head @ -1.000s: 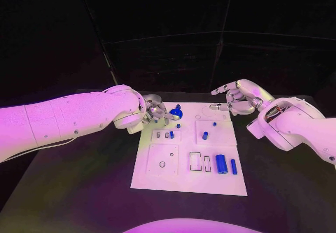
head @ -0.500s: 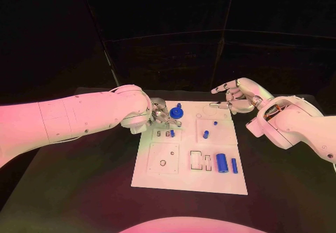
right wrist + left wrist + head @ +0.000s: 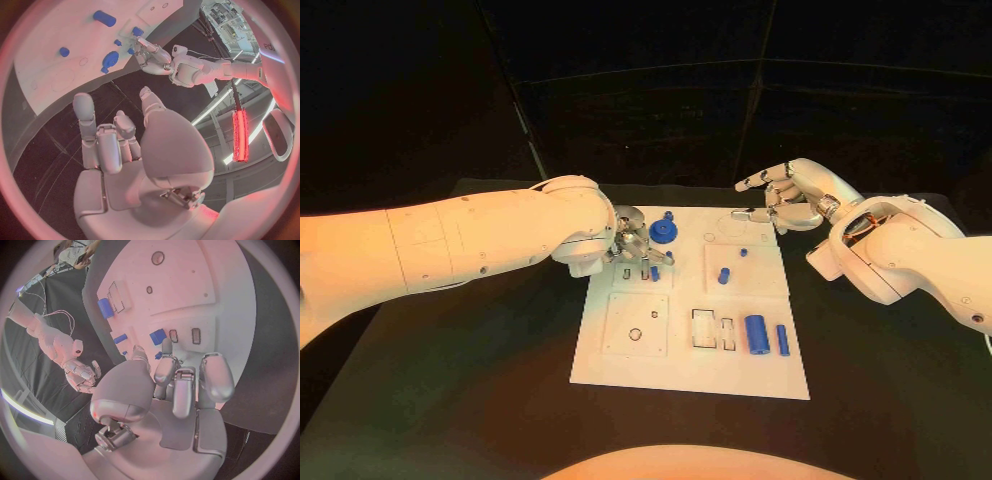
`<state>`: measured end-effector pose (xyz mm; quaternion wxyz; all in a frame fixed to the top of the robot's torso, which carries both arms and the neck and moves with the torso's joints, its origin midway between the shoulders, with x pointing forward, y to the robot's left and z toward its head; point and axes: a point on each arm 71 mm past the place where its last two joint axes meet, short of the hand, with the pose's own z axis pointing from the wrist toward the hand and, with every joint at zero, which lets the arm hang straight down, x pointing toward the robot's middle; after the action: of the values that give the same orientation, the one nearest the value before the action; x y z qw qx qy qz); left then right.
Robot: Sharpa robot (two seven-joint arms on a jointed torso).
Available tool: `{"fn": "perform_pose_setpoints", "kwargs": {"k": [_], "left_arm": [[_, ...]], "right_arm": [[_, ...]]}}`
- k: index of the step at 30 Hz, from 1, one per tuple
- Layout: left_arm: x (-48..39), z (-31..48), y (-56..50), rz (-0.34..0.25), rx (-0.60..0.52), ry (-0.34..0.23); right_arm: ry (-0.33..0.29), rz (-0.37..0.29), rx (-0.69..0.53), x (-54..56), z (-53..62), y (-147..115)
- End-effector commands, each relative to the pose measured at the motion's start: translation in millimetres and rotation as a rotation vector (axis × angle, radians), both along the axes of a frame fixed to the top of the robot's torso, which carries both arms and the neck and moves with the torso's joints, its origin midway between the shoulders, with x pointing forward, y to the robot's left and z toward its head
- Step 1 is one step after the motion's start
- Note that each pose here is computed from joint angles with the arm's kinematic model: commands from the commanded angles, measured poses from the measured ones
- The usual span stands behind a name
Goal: Assemble the parts on the task board
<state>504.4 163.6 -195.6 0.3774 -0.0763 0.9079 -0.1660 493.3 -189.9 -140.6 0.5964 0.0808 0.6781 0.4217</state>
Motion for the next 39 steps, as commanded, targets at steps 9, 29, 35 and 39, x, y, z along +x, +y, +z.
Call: {"fn": "perform_pose_setpoints", "kwargs": {"k": [9, 29, 35, 39], "left_arm": [[-1.1, -2.4, -3.4, -0.034, 0.035, 0.029], [-1.0, -3.5, -9.1, -0.052, 0.044, 0.042], [-1.0, -3.4, -10.0, -0.054, 0.044, 0.042], [-1.1, -3.3, -10.4, -0.054, 0.043, 0.041]], "right_arm": [[0.014, 0.005, -0.005, 1.3, -0.2, 0.0], [0.018, 0.011, -0.007, 2.5, -1.0, 2.3], [0.021, 0.013, -0.009, 3.1, -1.5, 3.3], [0.023, 0.013, -0.010, 3.5, -1.7, 3.8]]}}
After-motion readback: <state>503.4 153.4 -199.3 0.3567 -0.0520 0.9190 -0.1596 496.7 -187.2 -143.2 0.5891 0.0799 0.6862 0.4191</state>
